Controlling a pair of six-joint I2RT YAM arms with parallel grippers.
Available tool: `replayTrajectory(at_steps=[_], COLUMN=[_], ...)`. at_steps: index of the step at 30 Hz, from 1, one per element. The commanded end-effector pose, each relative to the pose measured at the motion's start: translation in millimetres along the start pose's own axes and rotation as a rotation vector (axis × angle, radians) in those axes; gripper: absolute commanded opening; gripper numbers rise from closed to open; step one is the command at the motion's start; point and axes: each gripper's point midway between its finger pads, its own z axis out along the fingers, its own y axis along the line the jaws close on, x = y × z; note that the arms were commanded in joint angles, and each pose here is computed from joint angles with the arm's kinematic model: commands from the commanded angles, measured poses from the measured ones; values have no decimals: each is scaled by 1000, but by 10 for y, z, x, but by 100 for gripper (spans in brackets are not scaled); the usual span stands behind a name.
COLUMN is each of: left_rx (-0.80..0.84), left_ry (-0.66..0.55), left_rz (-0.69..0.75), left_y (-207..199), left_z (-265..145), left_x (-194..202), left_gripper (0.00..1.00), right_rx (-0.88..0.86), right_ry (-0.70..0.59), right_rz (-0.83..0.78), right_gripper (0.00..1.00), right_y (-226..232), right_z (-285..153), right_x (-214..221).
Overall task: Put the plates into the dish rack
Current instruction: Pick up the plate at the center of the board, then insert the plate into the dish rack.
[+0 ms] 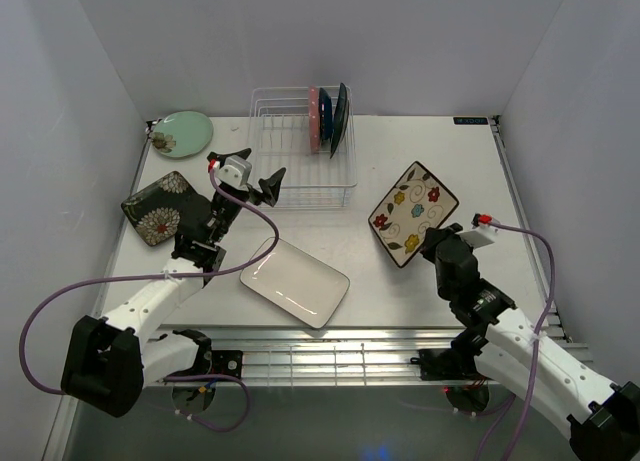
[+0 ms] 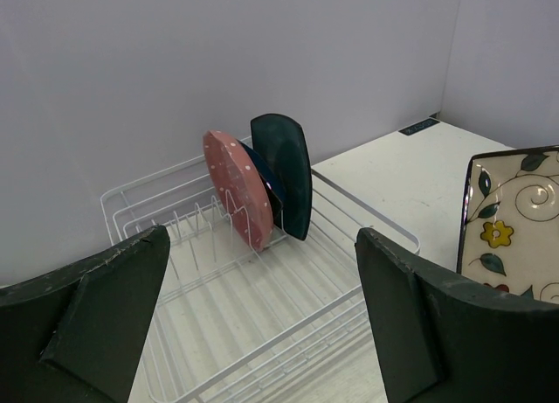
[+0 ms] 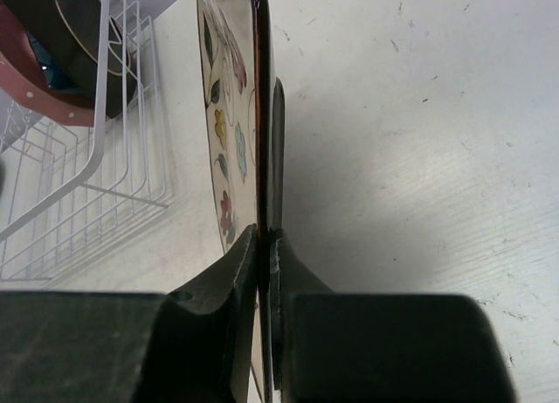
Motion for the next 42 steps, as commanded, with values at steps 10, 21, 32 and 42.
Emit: replayTrajectory(at_steps=[10,21,32,42], left_rx=[12,14,7,-5], left_ry=[-18,-17,-19,-24], left_rz=[13,11,14,14], left_y=[-26,-30,-17,8], left_z=[-54,-53,-57,-66], left_x=[-65,-59,-73,-99], left_gripper=[98,98,98,98], right_rx=[-183,-244,-349,-451], right_ry=[-222,-259,-270,-205], right_rz=[180,146,117,27], right_gripper=[8,8,8,8], right_y=[705,896,1259,1884], right_z=[-277,-427,-601,-447], right_x=[-1110,-1424,-1775,-1831])
